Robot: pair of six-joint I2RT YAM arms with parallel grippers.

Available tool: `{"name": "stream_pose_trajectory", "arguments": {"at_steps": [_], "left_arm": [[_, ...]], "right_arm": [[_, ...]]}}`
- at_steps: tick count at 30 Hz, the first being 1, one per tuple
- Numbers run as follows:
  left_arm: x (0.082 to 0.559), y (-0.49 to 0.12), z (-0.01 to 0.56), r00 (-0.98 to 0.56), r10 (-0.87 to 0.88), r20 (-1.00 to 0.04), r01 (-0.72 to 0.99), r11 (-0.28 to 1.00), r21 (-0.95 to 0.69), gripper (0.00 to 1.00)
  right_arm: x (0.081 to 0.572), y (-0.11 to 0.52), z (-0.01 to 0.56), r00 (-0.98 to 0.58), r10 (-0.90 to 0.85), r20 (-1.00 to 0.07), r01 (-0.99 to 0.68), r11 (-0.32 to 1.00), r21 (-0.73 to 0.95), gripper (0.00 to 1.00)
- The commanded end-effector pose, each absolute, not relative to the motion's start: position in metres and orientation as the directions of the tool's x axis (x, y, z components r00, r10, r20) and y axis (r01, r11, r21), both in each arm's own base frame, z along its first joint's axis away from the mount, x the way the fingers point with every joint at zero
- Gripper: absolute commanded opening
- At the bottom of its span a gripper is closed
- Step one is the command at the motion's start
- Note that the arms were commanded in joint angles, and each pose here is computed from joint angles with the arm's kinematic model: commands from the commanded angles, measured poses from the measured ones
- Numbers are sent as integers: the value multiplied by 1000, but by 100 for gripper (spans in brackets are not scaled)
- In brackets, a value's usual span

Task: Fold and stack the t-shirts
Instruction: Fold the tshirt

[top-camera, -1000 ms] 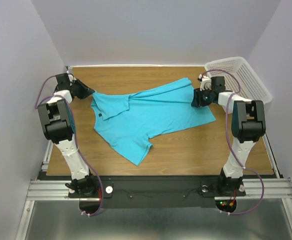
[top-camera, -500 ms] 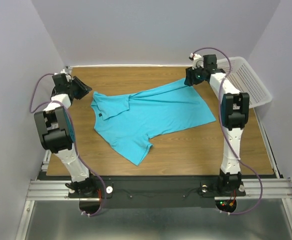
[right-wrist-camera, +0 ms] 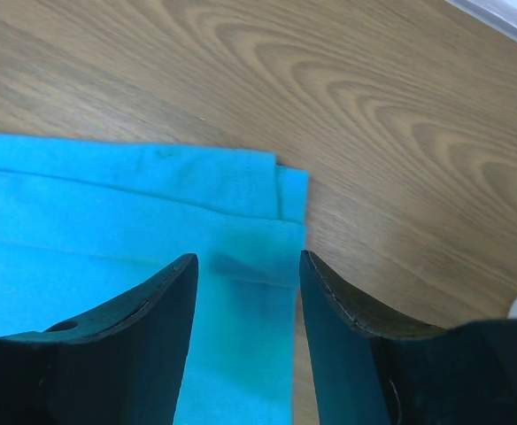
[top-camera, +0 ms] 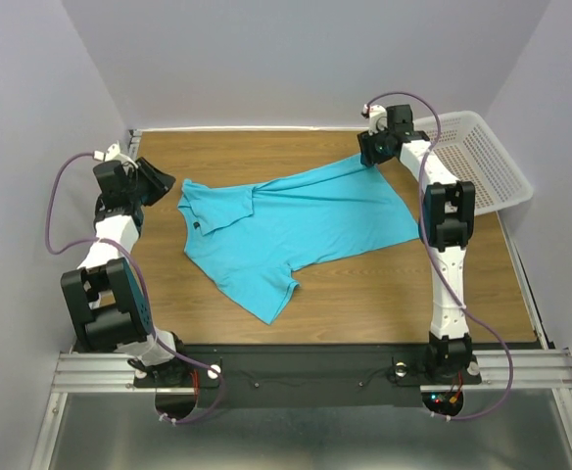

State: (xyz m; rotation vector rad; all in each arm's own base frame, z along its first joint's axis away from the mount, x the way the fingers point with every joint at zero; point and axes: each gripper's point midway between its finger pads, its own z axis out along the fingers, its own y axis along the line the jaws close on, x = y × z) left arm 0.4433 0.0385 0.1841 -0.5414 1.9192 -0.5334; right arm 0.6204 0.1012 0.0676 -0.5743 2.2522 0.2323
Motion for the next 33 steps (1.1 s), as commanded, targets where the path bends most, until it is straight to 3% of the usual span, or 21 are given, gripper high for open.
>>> {"name": "stream_pose_trajectory", "arguments": {"at_steps": [1,10,19,27,30,33], "left_arm": [[429,32,191,-367,-554,-747,-80,819,-568,49],[411,24,178,-408,-542,-735,-70,821,-567,49],[398,17,172,-431,-534,-727,-58,821,-569,49],[396,10,171,-456,-526,-718,-28,815,-579,49],[395,8,166,-477,-518,-710,-20,814,-580,49],[394,5,161,-501,-512,-698,-14,811,-585,49]], "right_arm": [[633,86,74,-582,-335,-741,-418,905,-81,55],[640,89,64,-592,-308,-745,-408,911,-52,52],[632,91,78,-564,-347,-749,-450,890,-74,27],[628,86,119,-480,-411,-775,-475,865,-164,14],[625,89,127,-448,-432,-783,-504,845,-178,13],[622,90,124,-438,-446,-780,-521,834,-183,18]]}}
